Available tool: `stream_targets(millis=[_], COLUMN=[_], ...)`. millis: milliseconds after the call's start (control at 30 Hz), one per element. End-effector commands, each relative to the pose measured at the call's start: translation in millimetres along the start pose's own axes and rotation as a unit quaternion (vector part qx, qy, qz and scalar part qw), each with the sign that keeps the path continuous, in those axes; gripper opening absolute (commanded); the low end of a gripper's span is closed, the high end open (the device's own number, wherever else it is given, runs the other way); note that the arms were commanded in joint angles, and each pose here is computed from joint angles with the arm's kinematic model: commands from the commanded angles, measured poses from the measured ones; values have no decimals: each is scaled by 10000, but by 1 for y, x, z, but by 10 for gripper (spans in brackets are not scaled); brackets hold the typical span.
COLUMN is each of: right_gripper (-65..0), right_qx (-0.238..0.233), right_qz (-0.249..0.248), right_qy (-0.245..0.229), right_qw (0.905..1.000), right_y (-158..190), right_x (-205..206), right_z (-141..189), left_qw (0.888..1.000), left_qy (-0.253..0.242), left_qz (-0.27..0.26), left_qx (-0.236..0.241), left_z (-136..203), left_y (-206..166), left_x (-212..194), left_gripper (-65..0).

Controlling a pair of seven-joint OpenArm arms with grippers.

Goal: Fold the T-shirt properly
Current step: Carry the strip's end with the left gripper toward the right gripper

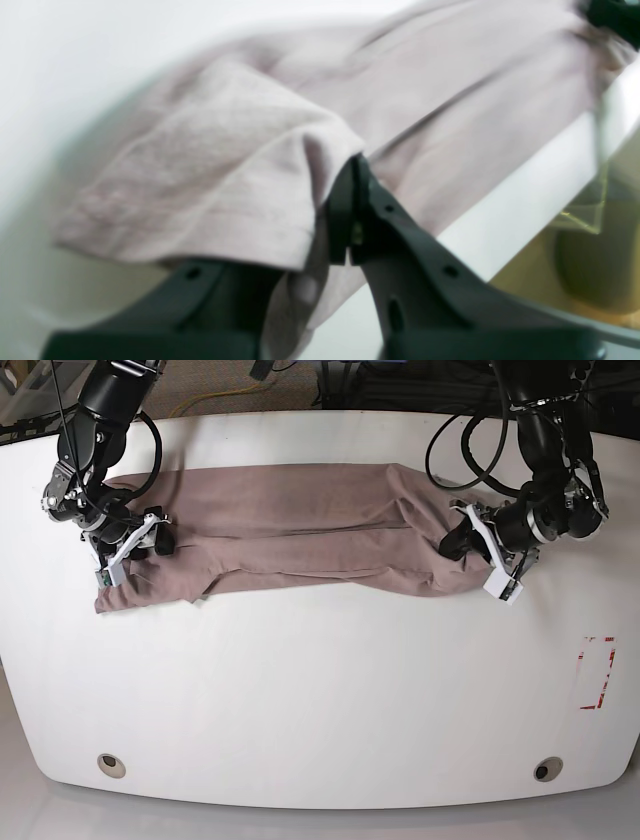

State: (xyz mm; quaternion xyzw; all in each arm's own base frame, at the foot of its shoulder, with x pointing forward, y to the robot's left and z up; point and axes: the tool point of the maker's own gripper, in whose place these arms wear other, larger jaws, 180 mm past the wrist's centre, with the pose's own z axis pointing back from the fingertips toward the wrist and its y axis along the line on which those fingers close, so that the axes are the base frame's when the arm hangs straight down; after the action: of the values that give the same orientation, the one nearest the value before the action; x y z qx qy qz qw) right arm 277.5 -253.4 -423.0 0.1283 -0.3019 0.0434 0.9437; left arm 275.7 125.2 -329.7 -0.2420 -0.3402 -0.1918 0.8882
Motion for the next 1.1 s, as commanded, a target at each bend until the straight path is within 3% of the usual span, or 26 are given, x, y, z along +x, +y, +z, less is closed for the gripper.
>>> stream_targets(millis=[0,233,633,933,1067], right_gripper=[-308,-308,-308,-308,-308], right_qx=[-84,-84,-84,-78,-78], right_qz=[81,81,81,77,77], right_qy=[308,308,308,307,307], right_qw=[9995,9995,9995,9995,9995], right_y=[-3,-3,-3,-2,-2], right_x=[-11,-11,-11,-11,-11], right_z=[2,2,2,1,1], left_qw=[9994,9908,9655,9536,9528], left_qy=[-186,142,-34,395,585], left_qz=[-300,-1227,-2345,-2530,-2491], left_qx=[-24,-554,-1132,-1582,-1636], left_z=[5,-26,-66,-105,-117], left_y=[-15,-68,-151,-194,-196], left_x=[19,31,77,70,67], left_gripper=[-621,-618,-615,-610,-524])
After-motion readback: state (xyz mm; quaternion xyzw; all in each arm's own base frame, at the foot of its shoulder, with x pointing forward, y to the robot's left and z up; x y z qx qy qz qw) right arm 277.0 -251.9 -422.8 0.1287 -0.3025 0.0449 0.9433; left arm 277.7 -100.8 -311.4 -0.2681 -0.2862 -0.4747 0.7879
